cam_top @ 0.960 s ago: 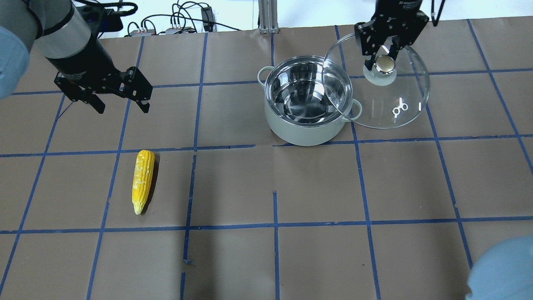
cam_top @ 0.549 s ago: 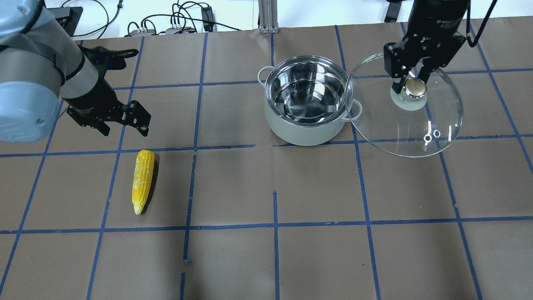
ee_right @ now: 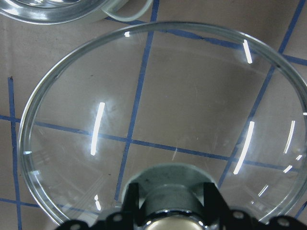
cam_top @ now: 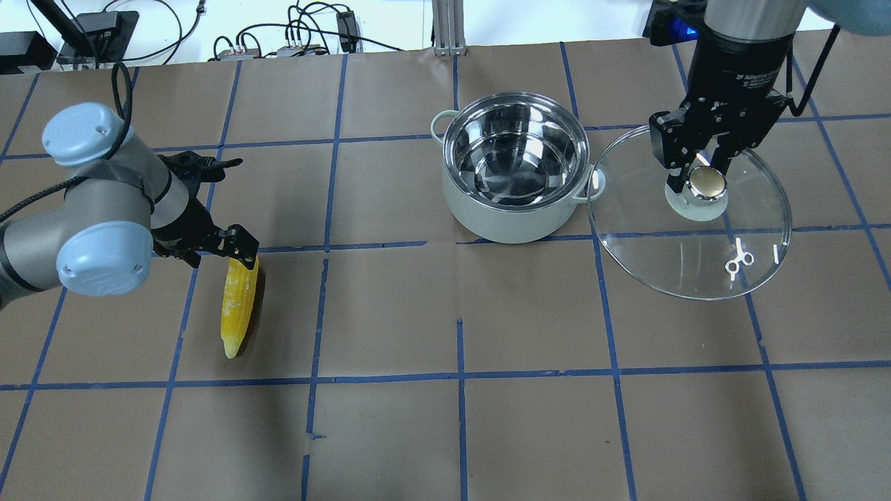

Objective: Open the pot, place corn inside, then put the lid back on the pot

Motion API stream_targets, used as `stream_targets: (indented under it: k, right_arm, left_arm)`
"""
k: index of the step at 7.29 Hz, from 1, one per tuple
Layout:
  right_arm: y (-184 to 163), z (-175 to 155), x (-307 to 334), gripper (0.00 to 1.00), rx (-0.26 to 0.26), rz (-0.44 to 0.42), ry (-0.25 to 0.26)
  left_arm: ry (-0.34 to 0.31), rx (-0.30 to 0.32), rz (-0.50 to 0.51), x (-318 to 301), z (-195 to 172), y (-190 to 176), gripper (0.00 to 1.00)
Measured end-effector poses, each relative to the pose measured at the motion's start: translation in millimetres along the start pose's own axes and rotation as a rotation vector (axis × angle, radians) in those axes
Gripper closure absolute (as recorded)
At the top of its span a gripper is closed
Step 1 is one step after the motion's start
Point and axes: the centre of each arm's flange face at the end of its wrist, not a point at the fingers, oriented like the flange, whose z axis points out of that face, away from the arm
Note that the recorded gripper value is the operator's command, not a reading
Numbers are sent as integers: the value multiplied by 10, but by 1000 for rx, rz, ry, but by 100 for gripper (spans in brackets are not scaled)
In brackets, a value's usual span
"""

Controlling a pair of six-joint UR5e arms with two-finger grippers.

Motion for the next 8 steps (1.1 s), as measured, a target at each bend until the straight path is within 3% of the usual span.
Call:
stream_targets:
  k: [2,3,5,6,8]
  right_arm:
    - [-56,55,11,66,-8,1,-1]
    - [-89,86,17,66,-14,1,-4]
    - [-186,182,35,66,-35,-1,-10]
    - [-222,220,42,66,-43,-1,-11]
    - [-285,293,54,66,-60,-3,-15]
  left_arm:
    - [8,-27,4,-27,313,-30,23]
    - [7,-38,5,-37,388,-38,40]
    - [8,-61,3,-41,464,-28,63]
    - [8,-66,3,-43,481,-28,69]
    - [-7,-60,1,-48,426,-36,70]
